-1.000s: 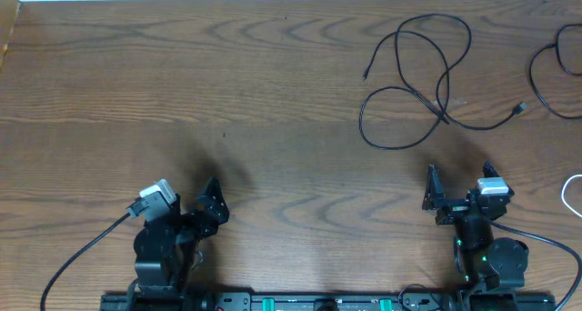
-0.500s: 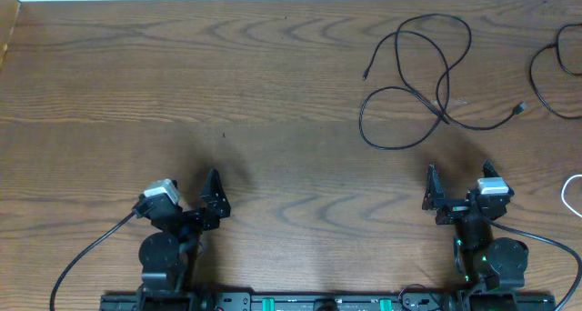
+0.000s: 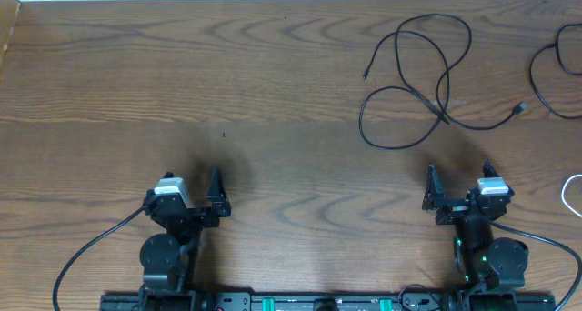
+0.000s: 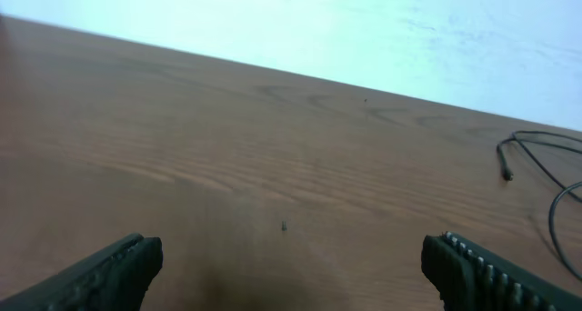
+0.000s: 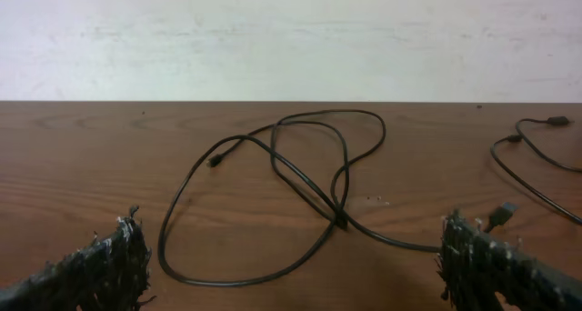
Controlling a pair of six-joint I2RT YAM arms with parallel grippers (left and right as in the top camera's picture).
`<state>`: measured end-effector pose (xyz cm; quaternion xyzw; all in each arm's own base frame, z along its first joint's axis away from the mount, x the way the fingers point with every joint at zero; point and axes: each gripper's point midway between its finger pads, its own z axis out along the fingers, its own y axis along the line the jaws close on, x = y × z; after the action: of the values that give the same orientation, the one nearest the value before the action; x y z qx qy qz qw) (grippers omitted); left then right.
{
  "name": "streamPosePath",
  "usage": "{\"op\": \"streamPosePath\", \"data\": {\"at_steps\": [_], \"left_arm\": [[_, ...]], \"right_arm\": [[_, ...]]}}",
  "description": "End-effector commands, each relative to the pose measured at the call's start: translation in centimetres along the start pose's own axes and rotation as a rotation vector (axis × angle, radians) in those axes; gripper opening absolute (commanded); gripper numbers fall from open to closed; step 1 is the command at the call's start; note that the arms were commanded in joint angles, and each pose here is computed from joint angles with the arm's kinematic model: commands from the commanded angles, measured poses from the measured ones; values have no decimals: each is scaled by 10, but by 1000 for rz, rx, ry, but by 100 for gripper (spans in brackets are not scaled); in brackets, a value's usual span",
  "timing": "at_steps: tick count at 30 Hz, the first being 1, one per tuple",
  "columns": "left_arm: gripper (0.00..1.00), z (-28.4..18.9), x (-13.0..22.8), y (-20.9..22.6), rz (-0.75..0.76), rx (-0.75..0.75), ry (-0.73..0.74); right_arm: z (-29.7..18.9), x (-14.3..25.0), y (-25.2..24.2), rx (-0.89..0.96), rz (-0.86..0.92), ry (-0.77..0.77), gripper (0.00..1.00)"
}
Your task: Untangle cables
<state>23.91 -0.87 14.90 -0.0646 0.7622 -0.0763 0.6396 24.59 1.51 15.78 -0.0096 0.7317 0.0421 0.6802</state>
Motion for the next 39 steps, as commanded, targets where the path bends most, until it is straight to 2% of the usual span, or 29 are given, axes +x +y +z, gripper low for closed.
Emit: {"op": "streamPosePath", "data": {"at_steps": [1,4,17,39], "left_arm": [[98,3,10,-3,95,30,9],[98,6,9,-10,127,70,-25],[98,6,13,-14,139,90,-11],[98,6,11,-10,139,69,-17]], "right_arm": [[0,1,0,3,12,3,99],[0,1,0,3,12,3,99],[0,1,0,3,12,3,99],[0,1,0,3,12,3,99]]}}
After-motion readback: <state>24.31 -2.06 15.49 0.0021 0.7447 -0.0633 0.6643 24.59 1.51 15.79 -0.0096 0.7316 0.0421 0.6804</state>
